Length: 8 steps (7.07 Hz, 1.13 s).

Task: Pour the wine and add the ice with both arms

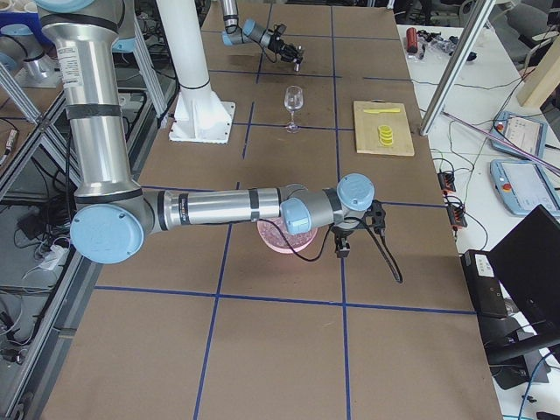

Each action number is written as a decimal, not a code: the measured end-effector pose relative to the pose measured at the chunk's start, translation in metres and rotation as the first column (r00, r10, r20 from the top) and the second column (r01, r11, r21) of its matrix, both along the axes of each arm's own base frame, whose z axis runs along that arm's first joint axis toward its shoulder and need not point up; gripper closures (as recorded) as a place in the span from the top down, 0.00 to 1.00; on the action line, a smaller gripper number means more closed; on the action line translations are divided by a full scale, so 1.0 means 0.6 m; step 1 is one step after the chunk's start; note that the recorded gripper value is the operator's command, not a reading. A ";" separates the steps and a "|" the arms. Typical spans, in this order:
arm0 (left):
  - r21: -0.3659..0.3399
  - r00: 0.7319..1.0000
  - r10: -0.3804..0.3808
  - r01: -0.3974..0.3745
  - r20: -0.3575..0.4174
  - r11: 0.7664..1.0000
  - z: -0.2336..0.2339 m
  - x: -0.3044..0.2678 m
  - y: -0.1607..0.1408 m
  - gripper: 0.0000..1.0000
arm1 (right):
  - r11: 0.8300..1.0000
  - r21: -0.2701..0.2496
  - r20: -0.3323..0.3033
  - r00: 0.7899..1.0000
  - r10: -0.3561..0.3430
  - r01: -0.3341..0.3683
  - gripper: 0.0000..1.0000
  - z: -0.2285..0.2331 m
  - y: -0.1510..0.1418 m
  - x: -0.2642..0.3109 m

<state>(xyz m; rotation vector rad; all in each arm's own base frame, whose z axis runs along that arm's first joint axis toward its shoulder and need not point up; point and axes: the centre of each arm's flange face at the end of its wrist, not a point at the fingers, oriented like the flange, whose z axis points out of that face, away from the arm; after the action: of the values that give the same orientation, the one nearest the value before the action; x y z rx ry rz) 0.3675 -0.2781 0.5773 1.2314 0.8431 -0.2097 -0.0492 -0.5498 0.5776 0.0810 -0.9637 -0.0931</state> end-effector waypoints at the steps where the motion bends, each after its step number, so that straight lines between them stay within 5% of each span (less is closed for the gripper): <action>1: -0.001 1.000 0.004 -0.004 0.001 1.000 0.001 -0.001 0.000 0.80 | 1.000 0.000 0.000 1.000 0.000 0.000 1.00 0.000 0.000 0.000; 4: -0.010 0.997 0.073 -0.073 0.013 0.997 -0.002 -0.042 0.013 0.91 | 1.000 -0.006 -0.001 1.000 0.000 0.000 1.00 0.005 0.001 0.000; 8: -0.040 0.978 0.191 -0.188 0.084 0.981 0.001 -0.126 0.040 0.91 | 1.000 -0.007 -0.001 1.000 0.000 0.000 1.00 0.006 0.000 0.000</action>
<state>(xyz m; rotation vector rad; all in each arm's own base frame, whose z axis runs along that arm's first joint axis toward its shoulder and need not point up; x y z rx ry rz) 0.2920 -0.2544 0.5777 1.1145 0.8715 -0.0148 -0.0491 -0.5496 0.5812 0.0741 -0.9625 -0.0895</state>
